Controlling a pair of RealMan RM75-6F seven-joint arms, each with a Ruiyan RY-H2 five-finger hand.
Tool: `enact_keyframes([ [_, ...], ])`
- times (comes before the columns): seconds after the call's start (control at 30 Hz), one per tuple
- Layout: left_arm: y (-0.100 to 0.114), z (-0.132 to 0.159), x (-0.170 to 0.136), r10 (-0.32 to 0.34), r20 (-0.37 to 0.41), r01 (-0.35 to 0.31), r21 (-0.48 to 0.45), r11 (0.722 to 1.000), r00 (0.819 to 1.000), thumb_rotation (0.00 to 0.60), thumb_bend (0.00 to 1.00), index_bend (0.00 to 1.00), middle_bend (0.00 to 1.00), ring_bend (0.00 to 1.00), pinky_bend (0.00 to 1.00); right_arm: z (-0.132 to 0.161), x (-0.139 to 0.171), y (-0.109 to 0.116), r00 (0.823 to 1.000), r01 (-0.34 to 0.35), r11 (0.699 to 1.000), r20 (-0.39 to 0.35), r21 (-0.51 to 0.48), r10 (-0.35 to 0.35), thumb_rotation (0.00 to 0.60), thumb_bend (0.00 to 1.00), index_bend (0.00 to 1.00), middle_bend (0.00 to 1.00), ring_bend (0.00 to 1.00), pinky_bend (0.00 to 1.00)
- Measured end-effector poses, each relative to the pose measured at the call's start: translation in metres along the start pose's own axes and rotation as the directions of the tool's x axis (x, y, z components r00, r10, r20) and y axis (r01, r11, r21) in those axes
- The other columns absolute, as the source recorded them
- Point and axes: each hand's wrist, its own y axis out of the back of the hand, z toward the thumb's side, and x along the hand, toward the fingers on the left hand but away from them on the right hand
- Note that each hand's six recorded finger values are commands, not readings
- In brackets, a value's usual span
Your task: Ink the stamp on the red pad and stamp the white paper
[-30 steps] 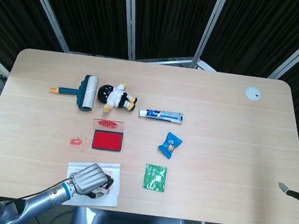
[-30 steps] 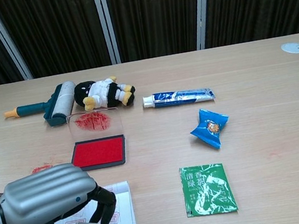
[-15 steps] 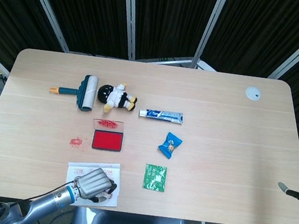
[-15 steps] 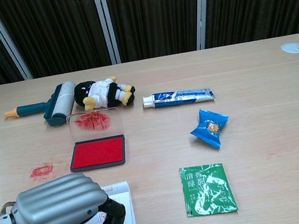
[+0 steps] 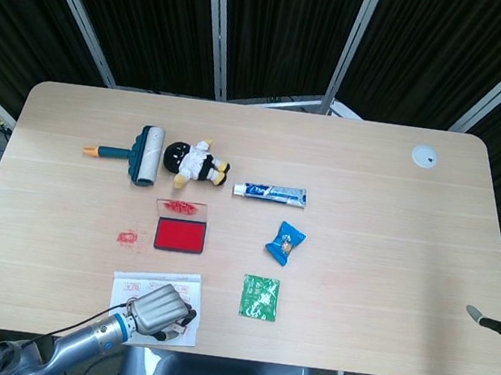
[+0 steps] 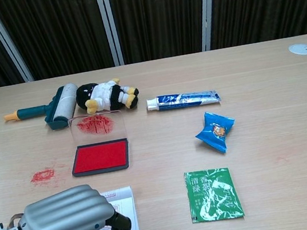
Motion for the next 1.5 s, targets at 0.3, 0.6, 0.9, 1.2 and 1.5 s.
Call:
enact_keyframes([
  [0.3,-0.006,-0.001,0.001,-0.016,-0.006,0.016,0.007,1.000,1.000,0.600,0.49,0.62,0.58,0.80,0.74,0.000,0.000,0.000,1.000,-0.001,1.000,0.001,0.000,0.001,0.600,0.00,0.00,0.00,0.00,0.00],
  [0.6,-0.011,-0.003,0.002,-0.026,-0.012,0.026,0.013,1.000,1.000,0.600,0.49,0.62,0.58,0.80,0.74,-0.001,0.000,0.000,1.000,-0.001,1.000,0.002,0.001,0.001,0.600,0.00,0.00,0.00,0.00,0.00],
  [0.9,-0.009,-0.004,0.002,-0.016,-0.013,0.016,0.009,1.000,1.000,0.600,0.49,0.62,0.58,0.80,0.74,-0.001,0.000,0.000,1.000,0.000,1.000,0.003,0.000,0.000,0.600,0.00,0.00,0.00,0.00,0.00],
  [1.2,0.013,-0.003,-0.005,0.038,-0.011,-0.038,-0.035,0.999,0.999,0.600,0.49,0.62,0.58,0.80,0.74,-0.001,0.000,0.000,1.000,0.002,1.000,0.002,0.001,-0.002,0.600,0.00,0.00,0.00,0.00,0.00],
  [1.5,0.067,-0.015,-0.026,0.166,-0.034,-0.168,-0.100,0.981,0.986,0.600,0.49,0.62,0.58,0.80,0.74,0.001,0.002,0.001,1.000,0.005,1.000,-0.004,0.003,-0.005,0.600,0.00,0.00,0.00,0.00,0.00],
])
